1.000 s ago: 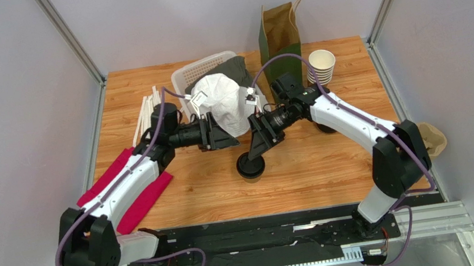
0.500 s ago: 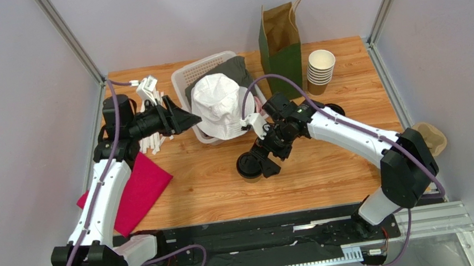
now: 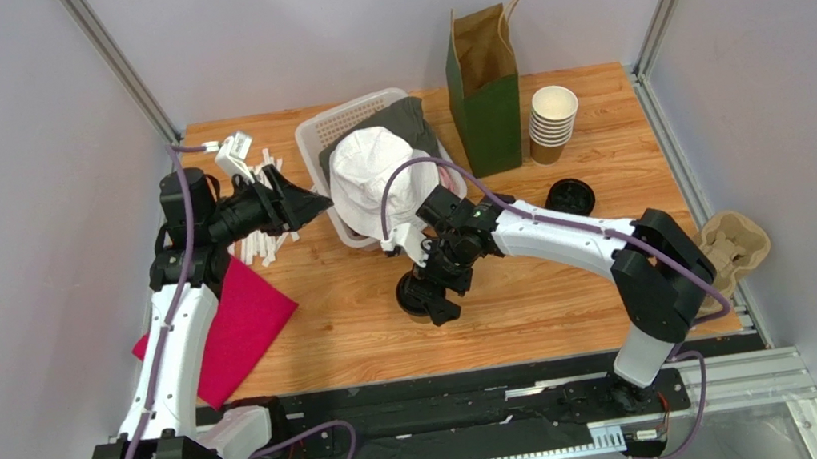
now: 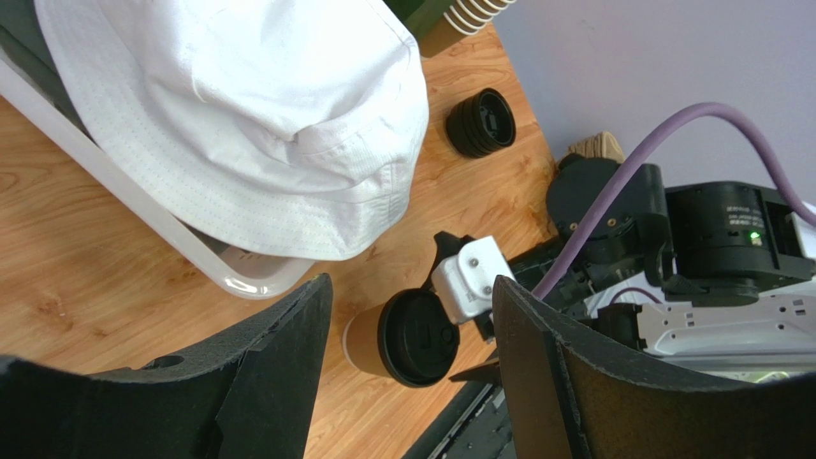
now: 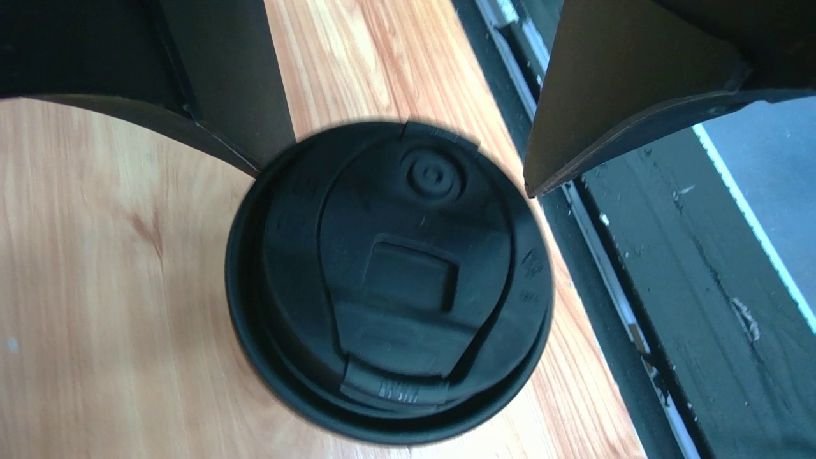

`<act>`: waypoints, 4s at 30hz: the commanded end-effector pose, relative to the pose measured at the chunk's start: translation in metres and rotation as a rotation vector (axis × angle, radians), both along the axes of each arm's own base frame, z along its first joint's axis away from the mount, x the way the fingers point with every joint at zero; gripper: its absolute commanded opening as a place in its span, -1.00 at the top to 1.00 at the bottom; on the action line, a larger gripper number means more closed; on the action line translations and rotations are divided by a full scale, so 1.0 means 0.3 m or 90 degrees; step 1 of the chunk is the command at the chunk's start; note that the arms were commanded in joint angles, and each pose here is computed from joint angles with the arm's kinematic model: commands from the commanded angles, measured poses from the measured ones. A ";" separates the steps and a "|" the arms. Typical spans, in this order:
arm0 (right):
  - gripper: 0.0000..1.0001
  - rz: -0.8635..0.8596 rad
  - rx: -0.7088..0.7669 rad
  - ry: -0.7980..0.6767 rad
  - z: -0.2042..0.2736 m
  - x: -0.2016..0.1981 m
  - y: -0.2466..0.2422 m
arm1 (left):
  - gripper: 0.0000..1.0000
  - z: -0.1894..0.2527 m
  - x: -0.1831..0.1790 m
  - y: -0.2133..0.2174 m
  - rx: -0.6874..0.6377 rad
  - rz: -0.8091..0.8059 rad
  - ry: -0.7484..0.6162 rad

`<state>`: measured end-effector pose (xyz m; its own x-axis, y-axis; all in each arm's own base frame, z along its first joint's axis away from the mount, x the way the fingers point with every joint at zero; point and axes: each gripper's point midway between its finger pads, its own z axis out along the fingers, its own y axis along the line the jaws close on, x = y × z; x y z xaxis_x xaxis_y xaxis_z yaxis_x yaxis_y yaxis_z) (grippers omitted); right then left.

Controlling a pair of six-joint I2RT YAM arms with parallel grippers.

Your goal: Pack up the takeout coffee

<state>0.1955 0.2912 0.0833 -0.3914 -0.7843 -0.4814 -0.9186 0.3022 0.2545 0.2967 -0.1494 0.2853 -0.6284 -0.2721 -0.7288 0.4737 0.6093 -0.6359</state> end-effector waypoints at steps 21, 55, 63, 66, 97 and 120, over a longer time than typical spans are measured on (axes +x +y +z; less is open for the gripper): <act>-0.80 -0.033 0.105 -0.045 0.017 0.163 0.404 | -0.40 0.025 0.024 0.094 -0.002 0.055 -0.017; -0.89 -0.471 0.087 -0.127 0.645 0.450 -0.672 | -0.45 0.110 -0.031 0.114 0.071 0.023 -0.140; -0.77 -0.675 -0.153 -0.170 0.642 0.172 -1.177 | -0.42 0.103 -0.075 0.107 0.084 0.006 -0.158; -0.62 -0.775 -0.221 -0.126 0.589 0.005 -1.292 | -0.42 0.097 -0.088 0.098 0.072 -0.003 -0.152; -0.28 -1.073 -0.300 -0.076 0.293 0.132 -1.643 | -0.39 0.170 -0.133 0.085 0.062 -0.011 -0.192; 1.00 -0.817 -0.217 0.033 0.144 0.294 -1.410 | -0.38 0.190 -0.124 0.091 0.063 0.001 -0.196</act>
